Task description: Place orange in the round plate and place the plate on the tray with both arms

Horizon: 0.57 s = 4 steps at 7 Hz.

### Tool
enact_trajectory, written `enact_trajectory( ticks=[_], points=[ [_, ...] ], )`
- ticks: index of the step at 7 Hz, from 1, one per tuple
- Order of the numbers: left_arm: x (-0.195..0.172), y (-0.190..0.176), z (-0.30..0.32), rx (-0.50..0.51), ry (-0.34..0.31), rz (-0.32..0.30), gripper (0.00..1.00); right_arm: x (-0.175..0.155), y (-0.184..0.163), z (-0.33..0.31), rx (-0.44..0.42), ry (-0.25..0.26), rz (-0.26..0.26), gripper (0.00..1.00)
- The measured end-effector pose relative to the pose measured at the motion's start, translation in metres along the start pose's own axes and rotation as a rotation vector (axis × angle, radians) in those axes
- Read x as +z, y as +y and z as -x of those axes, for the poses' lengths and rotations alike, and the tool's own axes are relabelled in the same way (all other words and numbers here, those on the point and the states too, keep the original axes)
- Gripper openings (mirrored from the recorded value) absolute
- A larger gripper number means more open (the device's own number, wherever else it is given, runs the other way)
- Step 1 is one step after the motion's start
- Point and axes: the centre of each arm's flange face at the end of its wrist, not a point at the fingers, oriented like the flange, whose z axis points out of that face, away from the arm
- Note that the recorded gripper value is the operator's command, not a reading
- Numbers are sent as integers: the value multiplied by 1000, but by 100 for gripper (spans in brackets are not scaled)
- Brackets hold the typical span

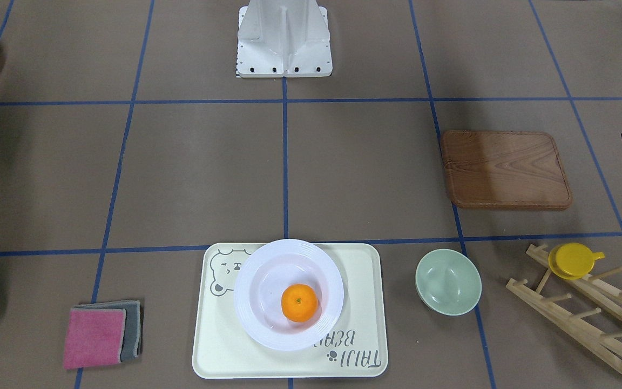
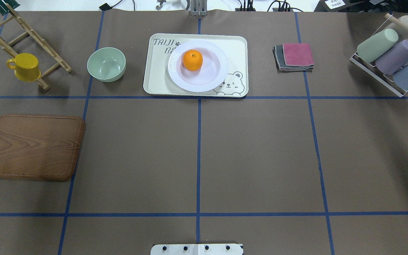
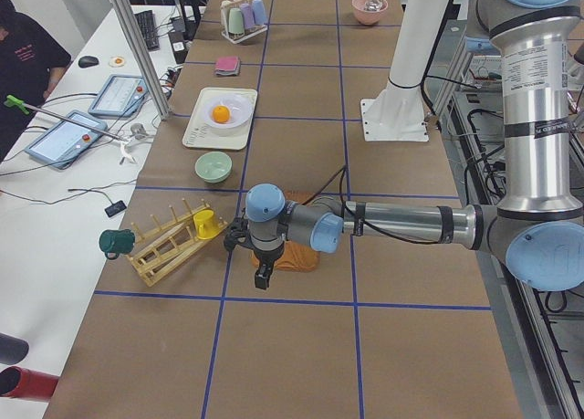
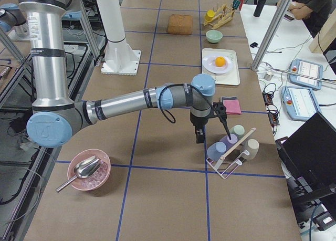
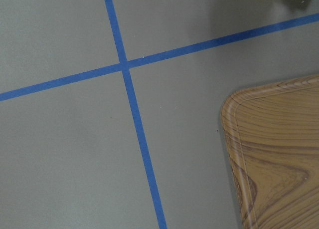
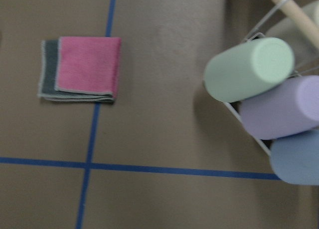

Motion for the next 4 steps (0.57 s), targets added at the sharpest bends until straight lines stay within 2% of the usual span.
enact_trajectory(
  ticks=[2, 4],
  points=[
    [-1, 1, 5, -13, 0, -2, 98, 21, 43, -35, 53, -21, 53, 100],
    [-2, 2, 7, -18, -1, -3, 98, 25, 52, -41, 66, -37, 64, 100]
  ],
)
